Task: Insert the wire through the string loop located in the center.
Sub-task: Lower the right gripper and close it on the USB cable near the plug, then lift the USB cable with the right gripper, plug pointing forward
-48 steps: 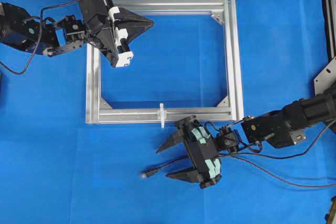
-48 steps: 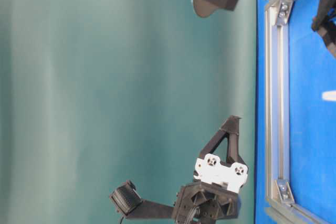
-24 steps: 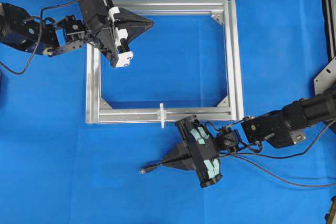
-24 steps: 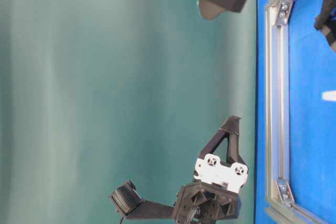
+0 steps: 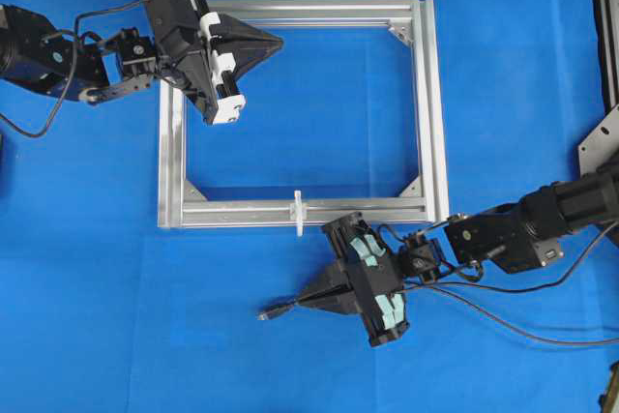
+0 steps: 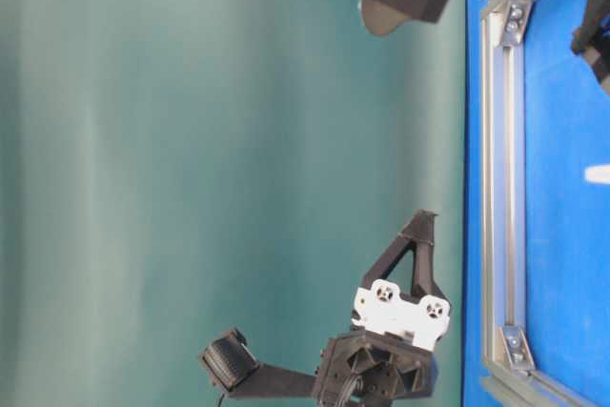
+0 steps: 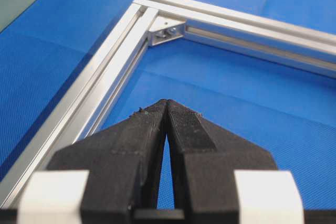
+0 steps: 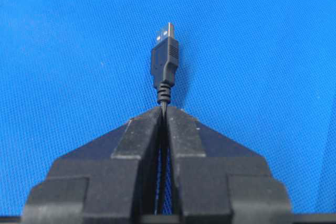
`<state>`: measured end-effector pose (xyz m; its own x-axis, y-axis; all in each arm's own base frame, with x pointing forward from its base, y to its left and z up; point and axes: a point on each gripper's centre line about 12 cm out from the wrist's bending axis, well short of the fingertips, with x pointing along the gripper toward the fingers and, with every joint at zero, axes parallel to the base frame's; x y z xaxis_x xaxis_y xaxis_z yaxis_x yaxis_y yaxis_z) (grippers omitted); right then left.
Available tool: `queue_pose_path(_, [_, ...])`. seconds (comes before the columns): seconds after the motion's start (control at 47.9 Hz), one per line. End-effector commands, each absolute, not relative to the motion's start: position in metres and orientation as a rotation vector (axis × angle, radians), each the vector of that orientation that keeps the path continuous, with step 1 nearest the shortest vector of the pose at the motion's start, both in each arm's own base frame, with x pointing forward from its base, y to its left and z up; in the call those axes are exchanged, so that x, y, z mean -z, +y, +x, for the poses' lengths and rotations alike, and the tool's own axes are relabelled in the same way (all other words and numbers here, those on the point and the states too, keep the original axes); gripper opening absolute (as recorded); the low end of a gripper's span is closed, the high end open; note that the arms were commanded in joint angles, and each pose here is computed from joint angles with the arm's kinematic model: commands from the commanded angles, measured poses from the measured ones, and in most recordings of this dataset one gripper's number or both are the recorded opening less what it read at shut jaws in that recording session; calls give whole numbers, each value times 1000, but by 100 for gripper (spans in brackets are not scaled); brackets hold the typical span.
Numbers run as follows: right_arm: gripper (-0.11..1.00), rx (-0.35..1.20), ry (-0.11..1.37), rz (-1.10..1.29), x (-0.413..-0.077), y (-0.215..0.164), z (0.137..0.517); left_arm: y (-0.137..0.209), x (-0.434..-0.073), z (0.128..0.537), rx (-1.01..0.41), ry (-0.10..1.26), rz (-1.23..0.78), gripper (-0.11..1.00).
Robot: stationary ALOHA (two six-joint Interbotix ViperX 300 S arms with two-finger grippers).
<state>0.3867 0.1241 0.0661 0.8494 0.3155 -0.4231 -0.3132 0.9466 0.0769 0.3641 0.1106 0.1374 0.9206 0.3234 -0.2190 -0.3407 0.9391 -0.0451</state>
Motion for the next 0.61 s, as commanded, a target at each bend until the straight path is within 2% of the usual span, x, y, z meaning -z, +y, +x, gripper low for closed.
queue_pose_path(0.0, [-1, -336, 402, 7, -85, 126, 392, 110, -152, 366, -337, 167, -74, 0])
queue_pose_path(0.585, [-1, -322, 431, -17, -156, 125, 388, 111, -154, 367, -337, 162, -74, 0])
